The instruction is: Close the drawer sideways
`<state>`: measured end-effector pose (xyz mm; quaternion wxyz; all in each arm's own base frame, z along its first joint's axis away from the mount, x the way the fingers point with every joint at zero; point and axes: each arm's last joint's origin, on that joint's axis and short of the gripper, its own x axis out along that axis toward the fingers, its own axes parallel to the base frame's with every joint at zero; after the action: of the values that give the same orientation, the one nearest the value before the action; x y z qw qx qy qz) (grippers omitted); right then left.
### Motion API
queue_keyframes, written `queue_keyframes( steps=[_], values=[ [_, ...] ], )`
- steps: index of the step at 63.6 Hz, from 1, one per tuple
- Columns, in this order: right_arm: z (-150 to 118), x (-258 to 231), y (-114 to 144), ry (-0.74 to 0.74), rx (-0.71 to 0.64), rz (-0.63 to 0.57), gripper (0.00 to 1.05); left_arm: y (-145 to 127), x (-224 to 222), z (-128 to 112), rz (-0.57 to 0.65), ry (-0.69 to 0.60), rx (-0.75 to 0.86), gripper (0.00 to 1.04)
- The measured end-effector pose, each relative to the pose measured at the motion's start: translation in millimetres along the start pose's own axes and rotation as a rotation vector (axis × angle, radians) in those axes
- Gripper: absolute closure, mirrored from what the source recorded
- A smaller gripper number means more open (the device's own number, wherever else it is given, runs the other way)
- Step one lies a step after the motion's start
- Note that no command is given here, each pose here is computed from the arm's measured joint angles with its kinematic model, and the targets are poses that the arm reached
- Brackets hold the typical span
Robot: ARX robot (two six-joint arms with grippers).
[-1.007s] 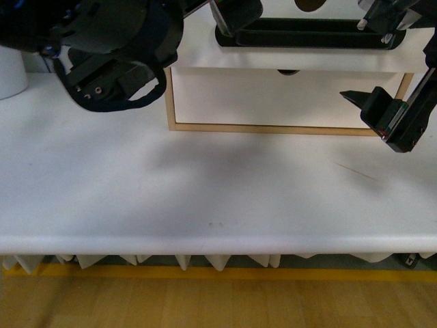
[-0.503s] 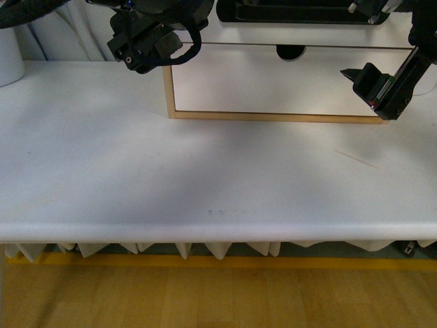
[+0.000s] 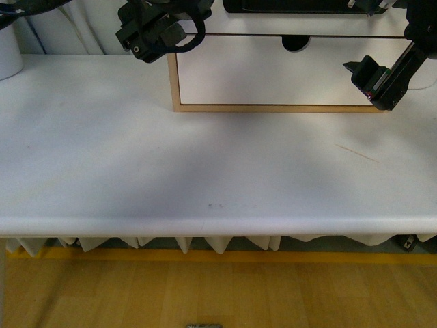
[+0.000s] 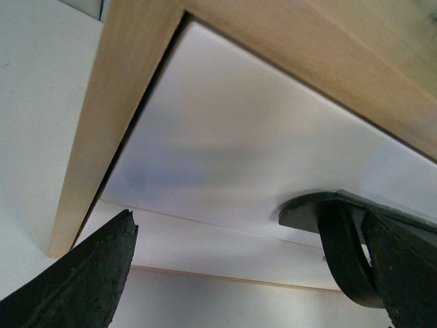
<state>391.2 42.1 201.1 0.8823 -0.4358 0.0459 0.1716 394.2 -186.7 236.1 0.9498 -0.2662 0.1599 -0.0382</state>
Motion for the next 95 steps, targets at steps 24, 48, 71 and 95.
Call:
queue_keyframes(
  steps=[24, 48, 71, 95],
  values=[
    [5, -66, 13, -0.019, 0.015, 0.021, 0.09, 49, -47, 6, 0.097, -0.039, 0.011, 0.06],
    [-7, -163, 48, 0.031, 0.206, -0.009, 0.09, 101, -149, 1, 0.229, -0.118, 0.039, 0.06],
    [-18, -248, 82, 0.057, 0.444, -0.077, 0.09, 159, -242, -28, 0.460, -0.170, 0.083, 0.06],
    [-25, -267, 86, -0.028, 0.670, -0.313, 0.23, 179, -258, -39, 0.238, -0.231, 0.161, 0.20]
  ],
)
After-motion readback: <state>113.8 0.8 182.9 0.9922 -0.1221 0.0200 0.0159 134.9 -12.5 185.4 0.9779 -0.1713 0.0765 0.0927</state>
